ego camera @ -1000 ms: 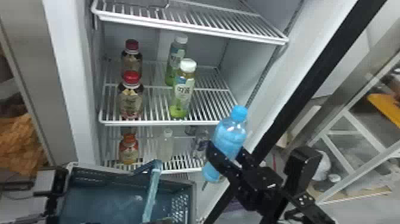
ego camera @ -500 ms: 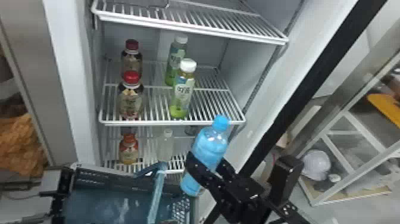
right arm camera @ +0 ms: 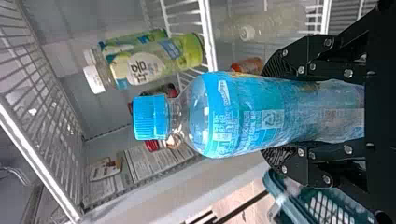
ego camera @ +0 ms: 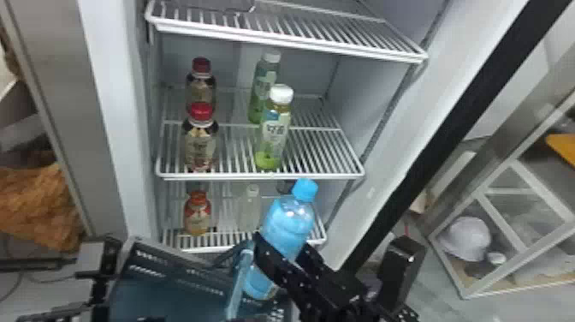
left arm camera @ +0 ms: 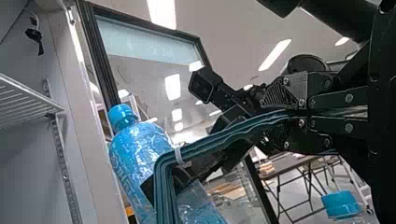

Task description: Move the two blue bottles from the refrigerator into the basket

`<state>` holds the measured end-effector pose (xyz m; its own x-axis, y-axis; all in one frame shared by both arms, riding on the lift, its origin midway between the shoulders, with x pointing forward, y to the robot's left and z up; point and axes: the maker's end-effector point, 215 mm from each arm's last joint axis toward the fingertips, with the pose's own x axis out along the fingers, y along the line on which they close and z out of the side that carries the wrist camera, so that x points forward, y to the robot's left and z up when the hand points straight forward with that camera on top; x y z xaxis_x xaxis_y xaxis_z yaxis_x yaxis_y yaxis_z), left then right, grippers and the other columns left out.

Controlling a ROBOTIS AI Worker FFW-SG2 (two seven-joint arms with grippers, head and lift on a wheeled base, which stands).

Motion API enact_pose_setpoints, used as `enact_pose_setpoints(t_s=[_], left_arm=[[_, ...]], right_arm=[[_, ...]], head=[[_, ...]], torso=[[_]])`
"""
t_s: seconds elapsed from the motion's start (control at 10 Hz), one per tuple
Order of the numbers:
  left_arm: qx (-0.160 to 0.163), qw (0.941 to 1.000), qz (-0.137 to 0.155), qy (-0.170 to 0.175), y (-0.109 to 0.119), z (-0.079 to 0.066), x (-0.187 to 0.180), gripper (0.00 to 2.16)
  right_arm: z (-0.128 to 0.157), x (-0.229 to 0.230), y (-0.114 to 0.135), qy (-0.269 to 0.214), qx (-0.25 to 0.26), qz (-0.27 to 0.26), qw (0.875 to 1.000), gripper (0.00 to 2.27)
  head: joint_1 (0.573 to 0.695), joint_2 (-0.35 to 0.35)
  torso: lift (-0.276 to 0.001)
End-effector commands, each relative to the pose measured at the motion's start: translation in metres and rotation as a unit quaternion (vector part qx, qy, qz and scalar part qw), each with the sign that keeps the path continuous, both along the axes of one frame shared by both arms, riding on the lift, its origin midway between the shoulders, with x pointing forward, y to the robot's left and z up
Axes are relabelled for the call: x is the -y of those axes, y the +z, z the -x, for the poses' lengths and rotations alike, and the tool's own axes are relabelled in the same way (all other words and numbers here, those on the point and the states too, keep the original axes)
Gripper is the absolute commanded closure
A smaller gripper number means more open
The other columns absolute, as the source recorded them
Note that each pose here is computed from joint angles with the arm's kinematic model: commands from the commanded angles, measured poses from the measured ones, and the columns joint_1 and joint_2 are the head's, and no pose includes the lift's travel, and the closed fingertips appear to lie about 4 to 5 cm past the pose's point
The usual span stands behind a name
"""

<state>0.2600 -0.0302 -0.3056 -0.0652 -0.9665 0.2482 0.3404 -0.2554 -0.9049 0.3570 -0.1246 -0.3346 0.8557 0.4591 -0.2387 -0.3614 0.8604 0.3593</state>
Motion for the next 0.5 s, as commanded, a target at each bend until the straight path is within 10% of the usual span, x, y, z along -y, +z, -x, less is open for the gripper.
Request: enact_pose_setpoints(t_s=[0.0,0.4], left_arm=[[0.002,1.0000,0.000,0.003,0.001,-0.002,-0.001,1.17],[0.009,0.9994,-0.014,0.029,-0.005,-0.017,-0.015,1.17]], right_arm=[[0.007,-0.006,0.001,0.007,-0.004,-0.008,1.000,0.75],[0.017,-0.009,0.027,0.015,0.014,-0.010,1.000,0.76]], head=[[0.695,-0.291],[0.695,-0.261]], torso=[[0.000],[0.000]])
